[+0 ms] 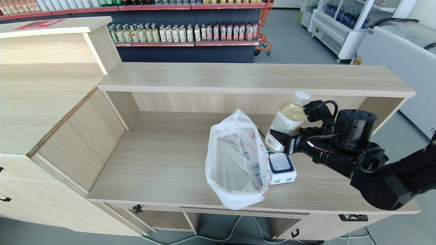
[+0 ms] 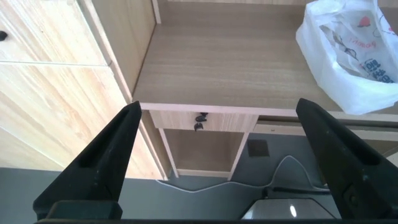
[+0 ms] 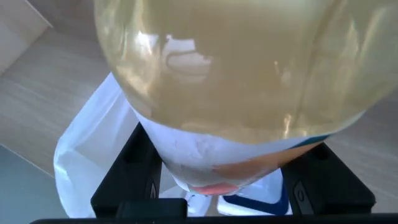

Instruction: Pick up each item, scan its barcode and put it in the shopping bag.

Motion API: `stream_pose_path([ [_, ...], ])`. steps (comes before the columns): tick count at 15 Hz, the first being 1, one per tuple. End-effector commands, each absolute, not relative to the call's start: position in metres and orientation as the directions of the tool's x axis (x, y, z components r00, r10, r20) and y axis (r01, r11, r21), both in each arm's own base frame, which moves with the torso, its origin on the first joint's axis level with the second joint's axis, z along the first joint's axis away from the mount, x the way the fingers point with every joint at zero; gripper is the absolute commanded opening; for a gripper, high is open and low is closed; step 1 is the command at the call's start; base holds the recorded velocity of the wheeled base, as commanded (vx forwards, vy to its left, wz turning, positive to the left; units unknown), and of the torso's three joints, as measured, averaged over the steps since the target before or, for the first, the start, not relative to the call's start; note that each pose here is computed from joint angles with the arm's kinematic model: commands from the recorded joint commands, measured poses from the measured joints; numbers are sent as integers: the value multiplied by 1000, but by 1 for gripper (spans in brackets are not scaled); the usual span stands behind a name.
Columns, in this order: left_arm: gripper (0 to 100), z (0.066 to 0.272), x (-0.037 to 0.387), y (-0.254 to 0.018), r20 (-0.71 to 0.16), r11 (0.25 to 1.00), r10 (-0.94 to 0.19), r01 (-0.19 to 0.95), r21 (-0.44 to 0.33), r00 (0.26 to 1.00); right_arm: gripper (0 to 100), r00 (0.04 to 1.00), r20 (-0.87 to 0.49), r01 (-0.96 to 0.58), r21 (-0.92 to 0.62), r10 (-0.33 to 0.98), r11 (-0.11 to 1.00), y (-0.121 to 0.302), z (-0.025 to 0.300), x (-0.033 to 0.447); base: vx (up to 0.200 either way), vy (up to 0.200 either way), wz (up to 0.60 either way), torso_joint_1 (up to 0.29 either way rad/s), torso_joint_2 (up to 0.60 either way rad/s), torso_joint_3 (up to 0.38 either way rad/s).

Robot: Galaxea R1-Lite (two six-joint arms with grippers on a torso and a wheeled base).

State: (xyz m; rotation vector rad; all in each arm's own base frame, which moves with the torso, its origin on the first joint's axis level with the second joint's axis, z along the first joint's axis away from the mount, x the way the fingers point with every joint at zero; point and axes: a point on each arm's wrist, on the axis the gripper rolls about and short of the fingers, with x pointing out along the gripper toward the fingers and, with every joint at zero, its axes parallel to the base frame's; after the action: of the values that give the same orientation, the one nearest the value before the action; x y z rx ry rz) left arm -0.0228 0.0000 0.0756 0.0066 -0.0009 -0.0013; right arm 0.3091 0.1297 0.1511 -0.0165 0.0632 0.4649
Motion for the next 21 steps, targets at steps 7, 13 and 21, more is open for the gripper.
stream_pose_path([
  [7,100,76,-23,0,2,1000,-2,2,8,1000,0,863,-187,-483,-32,470,875,150,54,332,0,0,0,0,0,0],
  [13,100,76,-23,0,3,1000,-2,2,8,1000,0,851,-206,-507,-85,482,858,159,6,338,0,0,0,0,0,0],
  [21,100,76,-23,0,2,1000,-2,2,8,1000,0,849,-202,-519,-150,488,841,164,-19,345,0,0,0,0,0,0],
])
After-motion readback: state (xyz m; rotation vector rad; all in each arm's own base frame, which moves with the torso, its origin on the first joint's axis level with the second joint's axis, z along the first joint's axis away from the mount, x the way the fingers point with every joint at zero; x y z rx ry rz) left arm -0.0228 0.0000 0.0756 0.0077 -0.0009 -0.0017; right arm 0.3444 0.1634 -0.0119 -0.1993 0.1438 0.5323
